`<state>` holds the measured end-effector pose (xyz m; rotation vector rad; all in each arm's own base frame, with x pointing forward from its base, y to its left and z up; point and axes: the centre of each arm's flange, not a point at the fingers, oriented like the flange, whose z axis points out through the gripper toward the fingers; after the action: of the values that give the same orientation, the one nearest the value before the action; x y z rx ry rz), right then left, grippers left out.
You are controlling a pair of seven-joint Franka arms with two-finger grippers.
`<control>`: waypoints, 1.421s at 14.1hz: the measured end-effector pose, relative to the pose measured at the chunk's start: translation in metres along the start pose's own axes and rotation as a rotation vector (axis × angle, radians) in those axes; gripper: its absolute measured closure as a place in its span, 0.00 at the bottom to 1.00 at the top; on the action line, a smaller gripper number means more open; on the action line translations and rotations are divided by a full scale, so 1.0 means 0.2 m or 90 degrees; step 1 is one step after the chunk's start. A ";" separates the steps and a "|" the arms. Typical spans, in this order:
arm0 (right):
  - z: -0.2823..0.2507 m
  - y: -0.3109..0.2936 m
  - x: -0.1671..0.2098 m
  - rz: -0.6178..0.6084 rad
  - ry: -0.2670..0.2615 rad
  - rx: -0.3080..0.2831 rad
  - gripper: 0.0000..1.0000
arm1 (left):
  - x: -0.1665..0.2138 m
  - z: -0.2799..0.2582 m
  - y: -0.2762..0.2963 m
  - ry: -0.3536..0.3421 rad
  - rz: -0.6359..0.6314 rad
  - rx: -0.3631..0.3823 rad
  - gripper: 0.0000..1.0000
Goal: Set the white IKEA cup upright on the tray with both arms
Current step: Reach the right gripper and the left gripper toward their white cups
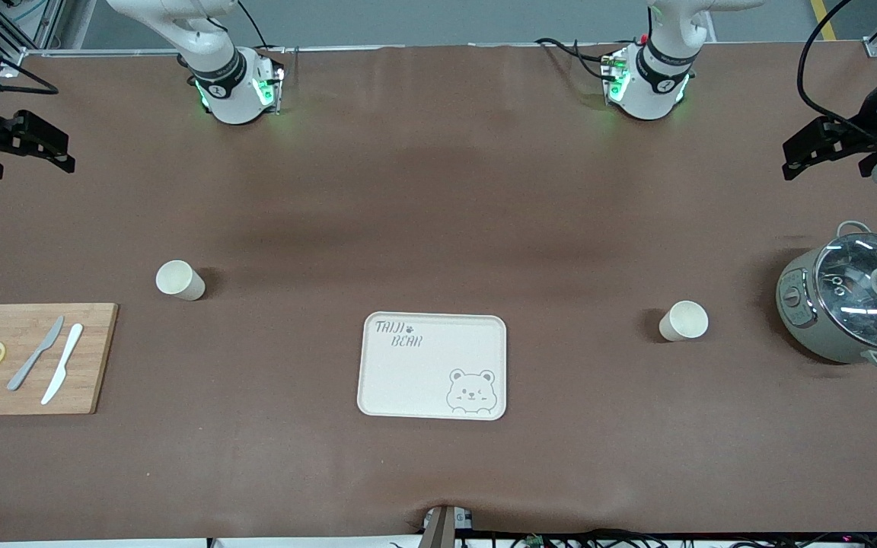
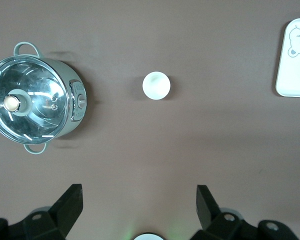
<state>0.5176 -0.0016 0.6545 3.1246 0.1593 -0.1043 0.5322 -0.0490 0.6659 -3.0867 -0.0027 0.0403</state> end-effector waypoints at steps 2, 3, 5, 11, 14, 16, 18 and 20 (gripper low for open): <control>0.00 0.00 0.00 0.000 0.000 0.000 0.00 | 0.00 0.00 0.00 -0.002 -0.001 0.000 0.00; 0.00 0.00 0.00 0.000 0.000 0.000 0.00 | 0.00 0.00 -0.01 -0.002 -0.002 0.000 0.00; 0.00 0.00 0.00 0.000 0.000 0.000 0.00 | 0.00 0.00 -0.02 -0.002 -0.004 0.001 0.00; 0.02 0.00 0.01 0.000 -0.006 0.001 0.00 | 0.08 0.12 -0.05 -0.027 -0.010 0.032 0.00; 0.07 0.00 0.05 0.000 -0.016 0.002 0.00 | 0.24 0.36 -0.10 -0.047 -0.019 0.030 0.00; 0.07 0.00 0.05 0.000 -0.017 0.002 0.00 | 0.37 0.61 -0.16 -0.050 -0.029 0.025 0.00; 0.07 0.00 0.05 0.000 -0.017 0.002 0.00 | 0.45 0.83 -0.19 -0.055 -0.034 0.022 0.00; 0.07 0.00 0.05 -0.001 -0.015 0.002 0.00 | 0.51 1.00 -0.19 -0.071 -0.031 0.019 0.00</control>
<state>0.5270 -0.0014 0.6398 3.1245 0.1603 -0.1421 0.6283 -0.0007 0.4650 -3.0482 -0.0820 0.2082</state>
